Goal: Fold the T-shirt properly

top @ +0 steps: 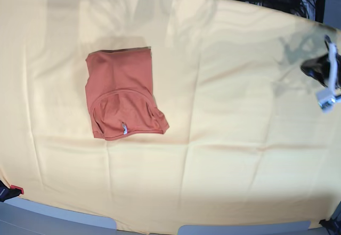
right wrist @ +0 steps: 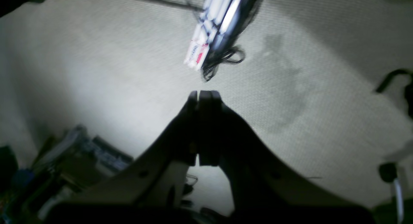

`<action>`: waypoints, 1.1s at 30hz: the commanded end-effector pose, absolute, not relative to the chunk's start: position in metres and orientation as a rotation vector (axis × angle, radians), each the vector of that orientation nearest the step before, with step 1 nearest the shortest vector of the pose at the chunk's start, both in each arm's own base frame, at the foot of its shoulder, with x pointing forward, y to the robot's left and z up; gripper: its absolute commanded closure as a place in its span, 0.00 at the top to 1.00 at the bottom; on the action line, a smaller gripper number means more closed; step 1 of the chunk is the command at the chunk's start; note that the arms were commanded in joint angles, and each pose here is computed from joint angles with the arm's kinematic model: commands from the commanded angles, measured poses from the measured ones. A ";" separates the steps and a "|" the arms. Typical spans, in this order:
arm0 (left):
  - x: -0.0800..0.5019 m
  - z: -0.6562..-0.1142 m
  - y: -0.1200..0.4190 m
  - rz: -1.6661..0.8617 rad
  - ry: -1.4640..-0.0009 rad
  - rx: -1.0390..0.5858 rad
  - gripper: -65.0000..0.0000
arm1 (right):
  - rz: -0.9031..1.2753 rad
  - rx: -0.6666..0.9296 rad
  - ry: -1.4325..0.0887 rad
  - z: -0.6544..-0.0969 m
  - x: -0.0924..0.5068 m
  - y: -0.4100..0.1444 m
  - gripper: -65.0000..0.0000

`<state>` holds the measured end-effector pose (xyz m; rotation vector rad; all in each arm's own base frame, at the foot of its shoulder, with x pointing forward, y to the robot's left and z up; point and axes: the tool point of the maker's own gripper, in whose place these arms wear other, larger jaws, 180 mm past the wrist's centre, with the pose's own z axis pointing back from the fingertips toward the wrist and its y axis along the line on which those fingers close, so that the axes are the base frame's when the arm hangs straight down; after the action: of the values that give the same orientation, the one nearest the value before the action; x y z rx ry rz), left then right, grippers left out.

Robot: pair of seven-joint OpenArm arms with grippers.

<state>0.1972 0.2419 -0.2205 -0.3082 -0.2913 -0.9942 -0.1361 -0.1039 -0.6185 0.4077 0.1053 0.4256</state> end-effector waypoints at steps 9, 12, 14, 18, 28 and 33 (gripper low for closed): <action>0.087 -0.236 0.180 -1.281 -0.063 -0.502 0.00 | 0.425 0.419 0.116 -0.616 -0.142 -0.106 0.00; 0.057 -0.244 0.180 -1.251 0.040 -0.582 0.00 | 0.426 0.418 0.116 -0.616 -0.142 -0.107 0.00; 0.035 -0.248 0.180 -1.229 0.112 -0.637 0.00 | 0.426 0.417 0.117 -0.616 -0.142 -0.107 0.00; -0.011 -0.251 0.179 -1.168 0.260 -0.753 0.00 | 0.430 0.413 0.135 -0.616 -0.145 -0.109 0.00; -0.092 -0.257 0.182 -0.989 0.462 -0.859 0.00 | 0.427 0.416 0.145 -0.614 -0.152 -0.109 0.00; -0.099 -0.295 0.205 -0.869 0.443 -0.719 0.00 | 0.427 0.417 0.148 -0.614 -0.154 -0.109 0.00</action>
<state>-0.0949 0.2092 -0.3003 -0.6893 0.4315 -0.8679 -0.1463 -0.1068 -0.6164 0.4097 0.1367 0.4305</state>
